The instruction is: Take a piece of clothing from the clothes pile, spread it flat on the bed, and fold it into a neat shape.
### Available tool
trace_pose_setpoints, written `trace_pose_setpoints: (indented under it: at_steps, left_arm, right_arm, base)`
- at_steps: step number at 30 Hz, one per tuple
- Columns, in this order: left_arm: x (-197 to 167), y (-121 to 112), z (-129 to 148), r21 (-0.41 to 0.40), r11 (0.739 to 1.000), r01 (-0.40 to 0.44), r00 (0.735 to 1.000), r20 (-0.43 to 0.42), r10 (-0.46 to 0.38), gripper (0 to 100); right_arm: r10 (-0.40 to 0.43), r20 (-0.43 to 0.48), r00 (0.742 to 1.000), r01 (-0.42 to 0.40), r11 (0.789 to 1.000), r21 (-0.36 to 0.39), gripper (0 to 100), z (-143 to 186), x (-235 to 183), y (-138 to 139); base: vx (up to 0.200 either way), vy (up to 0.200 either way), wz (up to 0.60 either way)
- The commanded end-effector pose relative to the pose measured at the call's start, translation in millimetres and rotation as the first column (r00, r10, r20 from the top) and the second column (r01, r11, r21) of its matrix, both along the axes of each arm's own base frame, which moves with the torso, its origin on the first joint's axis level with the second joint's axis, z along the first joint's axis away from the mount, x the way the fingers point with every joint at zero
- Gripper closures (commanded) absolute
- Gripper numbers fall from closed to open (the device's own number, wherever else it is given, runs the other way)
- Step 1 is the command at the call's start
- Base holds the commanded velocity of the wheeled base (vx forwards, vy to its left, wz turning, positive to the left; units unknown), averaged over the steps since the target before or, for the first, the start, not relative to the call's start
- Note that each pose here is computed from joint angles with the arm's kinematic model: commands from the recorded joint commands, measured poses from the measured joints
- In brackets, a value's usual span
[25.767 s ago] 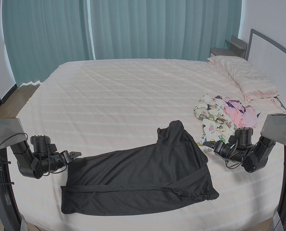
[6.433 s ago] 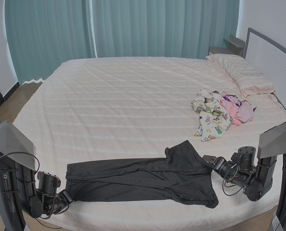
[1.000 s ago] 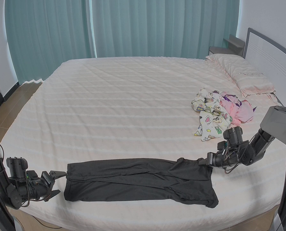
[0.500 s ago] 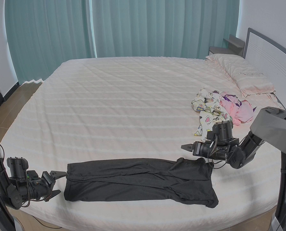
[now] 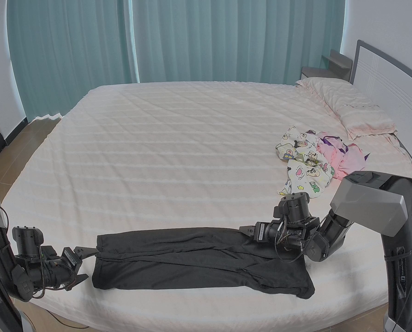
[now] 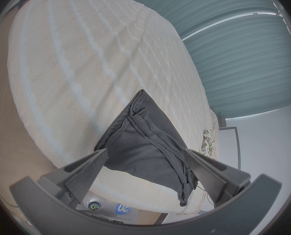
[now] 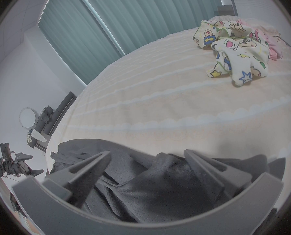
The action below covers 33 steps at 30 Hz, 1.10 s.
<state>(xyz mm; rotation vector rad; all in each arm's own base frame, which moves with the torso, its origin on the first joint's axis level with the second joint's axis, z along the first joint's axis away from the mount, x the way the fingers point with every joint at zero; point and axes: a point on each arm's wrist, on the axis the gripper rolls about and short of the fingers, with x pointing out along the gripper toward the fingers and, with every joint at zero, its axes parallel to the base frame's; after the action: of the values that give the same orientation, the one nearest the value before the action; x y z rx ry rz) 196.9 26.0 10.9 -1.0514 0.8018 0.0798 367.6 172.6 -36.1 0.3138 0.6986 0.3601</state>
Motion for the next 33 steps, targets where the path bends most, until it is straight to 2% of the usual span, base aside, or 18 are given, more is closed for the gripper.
trace_pose_setpoints:
  at_steps: [1,5,22,23,30,33]
  left_arm:
    - [-4,-1,-2,-0.004,1.0,0.001,1.0,-0.018,-0.001,0]
    - [-4,-1,-2,-0.004,1.0,0.003,1.0,-0.018,-0.003,0]
    - [-4,-1,-2,-0.001,1.0,0.006,1.0,-0.018,-0.006,0]
    - [-4,-1,-2,-0.002,1.0,0.005,1.0,-0.019,-0.005,0]
    - [-3,-1,-4,0.0,1.0,0.007,1.0,-0.021,-0.007,0]
    - [-3,-3,-5,0.012,1.0,0.002,1.0,-0.028,-0.001,0]
  right_arm:
    - [0.001,-0.009,1.0,-0.001,1.0,-0.004,100,-6,0,0]
    - [-0.008,0.036,0.999,0.008,1.0,0.01,100,-4,0,1]
    - [-0.011,0.059,0.998,0.011,1.0,0.011,100,-3,-2,8]
    - [-0.014,0.06,0.998,0.013,1.0,0.01,0,-3,-2,8]
    - [-0.041,0.111,0.993,0.039,0.999,0.027,0,3,-1,8]
    - [-0.104,0.135,0.985,0.095,0.993,0.07,0,18,-2,8]
  base:
    - [0.0,0.0,0.0]
    - [0.0,0.0,0.0]
    - [0.0,0.0,0.0]
    - [0.0,0.0,0.0]
    - [0.0,0.0,0.0]
    - [0.0,0.0,0.0]
